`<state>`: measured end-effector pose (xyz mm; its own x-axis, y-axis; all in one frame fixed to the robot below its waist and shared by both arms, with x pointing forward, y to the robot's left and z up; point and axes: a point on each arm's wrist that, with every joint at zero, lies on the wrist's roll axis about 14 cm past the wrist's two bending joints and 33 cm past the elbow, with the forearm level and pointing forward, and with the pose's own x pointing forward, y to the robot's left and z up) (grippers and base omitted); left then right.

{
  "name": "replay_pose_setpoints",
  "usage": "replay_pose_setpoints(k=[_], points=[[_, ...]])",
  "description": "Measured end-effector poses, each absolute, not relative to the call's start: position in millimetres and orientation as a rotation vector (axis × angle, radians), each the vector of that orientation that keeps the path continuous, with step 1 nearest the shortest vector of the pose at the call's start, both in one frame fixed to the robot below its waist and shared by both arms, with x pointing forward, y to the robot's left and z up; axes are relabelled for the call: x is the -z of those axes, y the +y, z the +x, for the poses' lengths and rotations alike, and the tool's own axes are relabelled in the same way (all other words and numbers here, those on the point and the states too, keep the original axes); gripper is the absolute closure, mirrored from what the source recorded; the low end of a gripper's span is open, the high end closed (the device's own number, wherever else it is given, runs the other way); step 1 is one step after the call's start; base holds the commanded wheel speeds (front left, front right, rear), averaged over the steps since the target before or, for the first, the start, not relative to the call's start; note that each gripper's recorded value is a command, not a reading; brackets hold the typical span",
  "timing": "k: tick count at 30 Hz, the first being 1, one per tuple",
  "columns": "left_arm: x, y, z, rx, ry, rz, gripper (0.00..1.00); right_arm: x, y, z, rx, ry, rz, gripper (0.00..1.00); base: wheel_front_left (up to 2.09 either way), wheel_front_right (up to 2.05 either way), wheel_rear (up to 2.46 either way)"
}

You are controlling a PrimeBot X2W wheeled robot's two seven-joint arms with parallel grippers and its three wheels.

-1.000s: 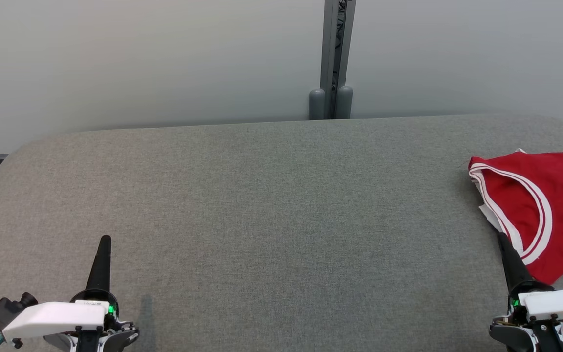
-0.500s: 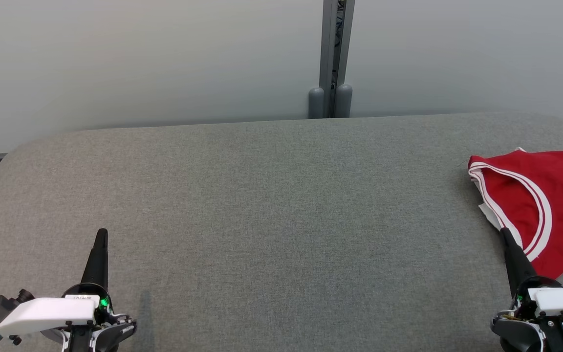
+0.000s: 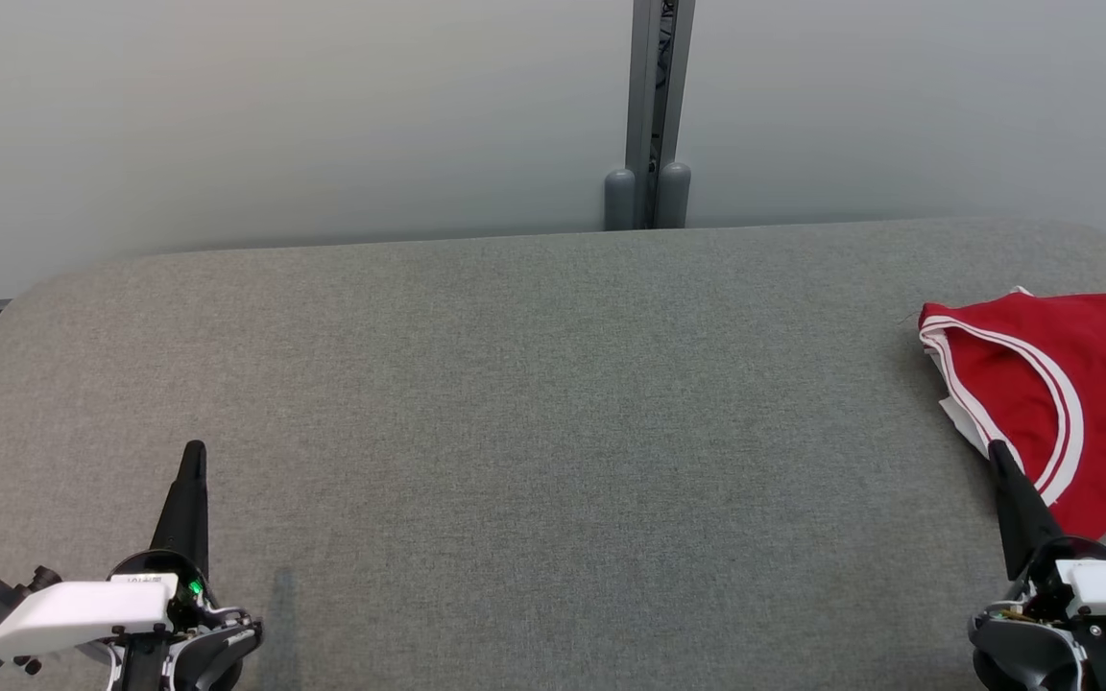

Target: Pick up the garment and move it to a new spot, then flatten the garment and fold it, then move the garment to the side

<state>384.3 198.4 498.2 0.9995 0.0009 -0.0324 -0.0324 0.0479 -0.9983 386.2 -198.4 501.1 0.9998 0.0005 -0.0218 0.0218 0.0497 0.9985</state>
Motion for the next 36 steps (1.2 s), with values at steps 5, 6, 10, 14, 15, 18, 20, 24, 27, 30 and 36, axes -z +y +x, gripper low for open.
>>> replay_pose_setpoints(k=[5, 6, 10, 14, 15, 18, 20, 24, 27, 30, 36], points=[[-500.3, 198.6, 385.7, -0.018, 0.021, -1.553, 1.00, -502.3, -199.7, 386.6, 0.015, 0.011, 1.551, 1.00, 0.00, 0.00, 0.00], [-500.6, 198.7, 385.9, -0.017, 0.019, -1.562, 1.00, -502.9, -199.5, 387.0, 0.011, 0.011, 1.557, 1.00, 0.00, 0.00, 0.00], [-502.8, 198.8, 387.3, -0.011, 0.013, -1.578, 1.00, -504.2, -200.0, 387.6, 0.009, 0.006, 1.576, 1.00, 0.00, 0.00, 0.00], [-503.1, 198.9, 387.4, -0.011, 0.013, -1.578, 1.00, -504.2, -199.9, 387.6, 0.009, 0.006, 1.576, 1.00, 0.00, 0.00, 0.00], [-503.1, 198.9, 387.4, -0.010, 0.013, -1.578, 1.00, -504.2, -199.9, 387.6, 0.009, 0.006, 1.576, 1.00, 0.00, 0.00, 0.00], [-503.1, 198.9, 387.4, -0.010, 0.013, -1.578, 1.00, -504.2, -199.9, 387.6, 0.009, 0.006, 1.576, 1.00, 0.00, 0.00, 0.00], [-503.1, 198.9, 387.4, -0.010, 0.013, -1.578, 1.00, -504.2, -199.9, 387.6, 0.009, 0.006, 1.576, 1.00, 0.00, 0.00, 0.00], [-503.1, 198.9, 387.4, -0.010, 0.013, -1.578, 1.00, -504.2, -199.9, 387.6, 0.009, 0.006, 1.576, 1.00, 0.00, 0.00, 0.00], [-503.1, 198.9, 387.4, -0.010, 0.013, -1.578, 1.00, -504.2, -199.9, 387.6, 0.009, 0.006, 1.576, 1.00, 0.00, 0.00, 0.00], [-503.1, 198.9, 387.4, -0.010, 0.012, -1.578, 1.00, -504.2, -199.9, 387.6, 0.009, 0.006, 1.576, 1.00, 0.00, 0.00, 0.00], [-503.3, 198.9, 387.4, -0.009, 0.011, -1.577, 1.00, -504.2, -199.9, 387.6, 0.009, 0.006, 1.576, 1.00, 0.00, 0.00, 0.00]])
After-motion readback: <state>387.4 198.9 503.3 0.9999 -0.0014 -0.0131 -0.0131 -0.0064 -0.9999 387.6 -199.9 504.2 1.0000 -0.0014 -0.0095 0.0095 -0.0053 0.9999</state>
